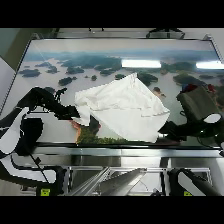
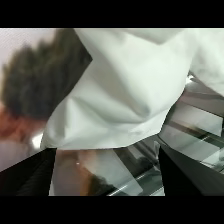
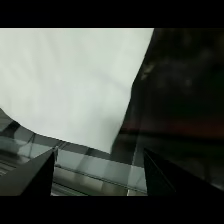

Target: Fold the shirts.

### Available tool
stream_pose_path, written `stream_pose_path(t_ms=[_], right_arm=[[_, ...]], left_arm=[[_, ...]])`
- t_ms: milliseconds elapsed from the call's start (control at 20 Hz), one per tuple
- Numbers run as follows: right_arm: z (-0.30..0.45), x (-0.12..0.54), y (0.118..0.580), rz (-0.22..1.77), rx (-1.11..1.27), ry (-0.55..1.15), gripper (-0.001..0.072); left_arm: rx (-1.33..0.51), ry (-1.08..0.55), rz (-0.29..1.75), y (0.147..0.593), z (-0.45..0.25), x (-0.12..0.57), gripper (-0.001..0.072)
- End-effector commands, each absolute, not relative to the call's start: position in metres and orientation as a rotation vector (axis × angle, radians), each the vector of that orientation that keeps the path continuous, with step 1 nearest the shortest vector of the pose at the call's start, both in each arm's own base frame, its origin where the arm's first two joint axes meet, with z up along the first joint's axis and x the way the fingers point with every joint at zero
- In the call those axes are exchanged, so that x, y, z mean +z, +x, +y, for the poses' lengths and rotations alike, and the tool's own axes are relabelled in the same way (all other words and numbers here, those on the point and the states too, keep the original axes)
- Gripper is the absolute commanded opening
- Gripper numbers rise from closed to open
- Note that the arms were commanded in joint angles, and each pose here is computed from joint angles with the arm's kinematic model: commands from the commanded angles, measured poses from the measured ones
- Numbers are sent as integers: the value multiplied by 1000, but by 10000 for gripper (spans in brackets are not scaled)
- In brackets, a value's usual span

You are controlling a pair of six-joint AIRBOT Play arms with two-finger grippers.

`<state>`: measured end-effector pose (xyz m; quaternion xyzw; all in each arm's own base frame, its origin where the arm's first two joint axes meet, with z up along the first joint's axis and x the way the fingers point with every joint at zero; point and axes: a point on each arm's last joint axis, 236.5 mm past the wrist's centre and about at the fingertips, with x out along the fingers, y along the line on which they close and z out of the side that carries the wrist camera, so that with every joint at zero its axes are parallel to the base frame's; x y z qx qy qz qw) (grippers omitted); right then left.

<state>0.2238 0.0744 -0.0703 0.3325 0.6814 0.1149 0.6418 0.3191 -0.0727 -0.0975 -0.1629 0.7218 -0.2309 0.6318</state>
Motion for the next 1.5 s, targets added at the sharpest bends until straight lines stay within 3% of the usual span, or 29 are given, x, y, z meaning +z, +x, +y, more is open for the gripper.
stream_pose_path(t_ms=[0, 100, 150, 200, 250, 300, 350, 400, 450, 700, 1050, 1450], right_arm=[[109, -98, 216, 1508, 282, 815, 602], [121, -110, 218, 1523, 276, 781, 602], [128, -114, 219, 1532, 279, 782, 602], [137, -117, 220, 1539, 292, 802, 599], [145, -118, 222, 1537, 319, 824, 499], [153, -116, 225, 1520, 361, 839, 305], [159, -110, 230, 1491, 402, 862, 151], [165, -100, 236, 1456, 448, 881, 56], [171, -86, 241, 1429, 507, 876, 22], [173, 49, 271, 1182, 741, 790, 22], [143, 238, 259, 791, 826, 500, 21], [145, 347, 243, 538, 856, 347, 21]], left_arm=[[-517, -366, 1620, 334, -73, -114, 685], [-535, -348, 1626, 339, -80, -117, 684], [-545, -334, 1626, 340, -85, -117, 649], [-556, -321, 1627, 342, -90, -117, 472], [-565, -309, 1623, 343, -94, -116, 242], [-578, -298, 1620, 345, -97, -113, 21], [-587, -290, 1615, 348, -100, -109, 19], [-605, -283, 1614, 350, -102, -101, 18], [-624, -276, 1606, 352, -104, -90, 17], [-764, -373, 1297, 371, -135, 32, 17], [-798, -267, 899, 336, -149, 181, 13], [-707, -203, 497, 269, -147, 309, 12]])
